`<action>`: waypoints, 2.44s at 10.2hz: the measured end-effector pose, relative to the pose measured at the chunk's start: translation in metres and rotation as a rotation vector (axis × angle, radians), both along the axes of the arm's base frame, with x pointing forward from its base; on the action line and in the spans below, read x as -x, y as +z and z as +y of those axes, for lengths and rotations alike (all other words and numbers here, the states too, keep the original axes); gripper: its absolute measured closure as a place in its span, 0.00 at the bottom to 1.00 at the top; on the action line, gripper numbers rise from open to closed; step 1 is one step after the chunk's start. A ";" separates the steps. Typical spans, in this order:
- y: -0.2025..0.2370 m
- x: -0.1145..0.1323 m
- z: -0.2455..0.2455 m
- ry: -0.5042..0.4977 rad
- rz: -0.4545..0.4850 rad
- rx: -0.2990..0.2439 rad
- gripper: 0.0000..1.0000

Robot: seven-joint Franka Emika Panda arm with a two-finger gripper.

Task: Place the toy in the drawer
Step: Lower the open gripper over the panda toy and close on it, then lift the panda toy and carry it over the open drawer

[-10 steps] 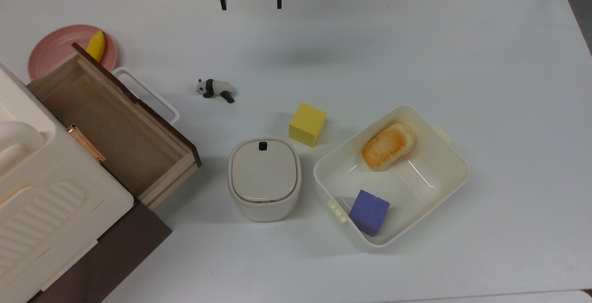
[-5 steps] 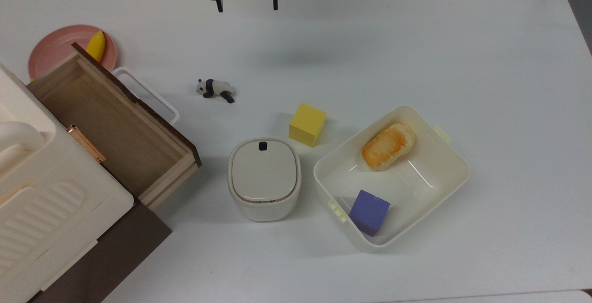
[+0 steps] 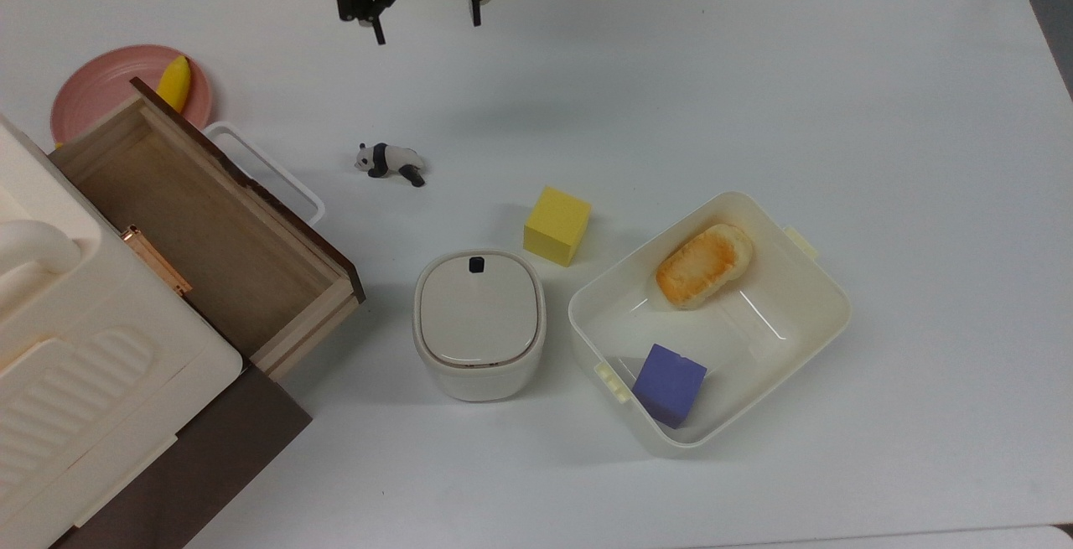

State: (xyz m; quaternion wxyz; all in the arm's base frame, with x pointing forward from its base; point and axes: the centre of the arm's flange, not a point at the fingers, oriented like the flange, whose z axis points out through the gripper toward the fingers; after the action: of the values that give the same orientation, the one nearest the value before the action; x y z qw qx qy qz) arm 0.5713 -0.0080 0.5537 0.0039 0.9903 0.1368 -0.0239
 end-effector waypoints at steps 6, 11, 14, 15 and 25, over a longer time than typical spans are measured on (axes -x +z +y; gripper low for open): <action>-0.105 -0.005 -0.016 0.374 0.001 0.119 0.00; -0.214 -0.015 -0.025 0.620 0.067 0.126 0.00; -0.238 -0.016 -0.033 0.716 0.123 0.149 0.19; -0.238 -0.016 -0.035 0.762 0.132 0.162 0.37; -0.102 -0.039 -0.054 0.585 0.074 0.248 0.60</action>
State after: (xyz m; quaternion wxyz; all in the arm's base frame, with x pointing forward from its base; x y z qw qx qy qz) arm 0.6106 -0.0621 0.4520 0.1262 0.8994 0.4120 -0.0741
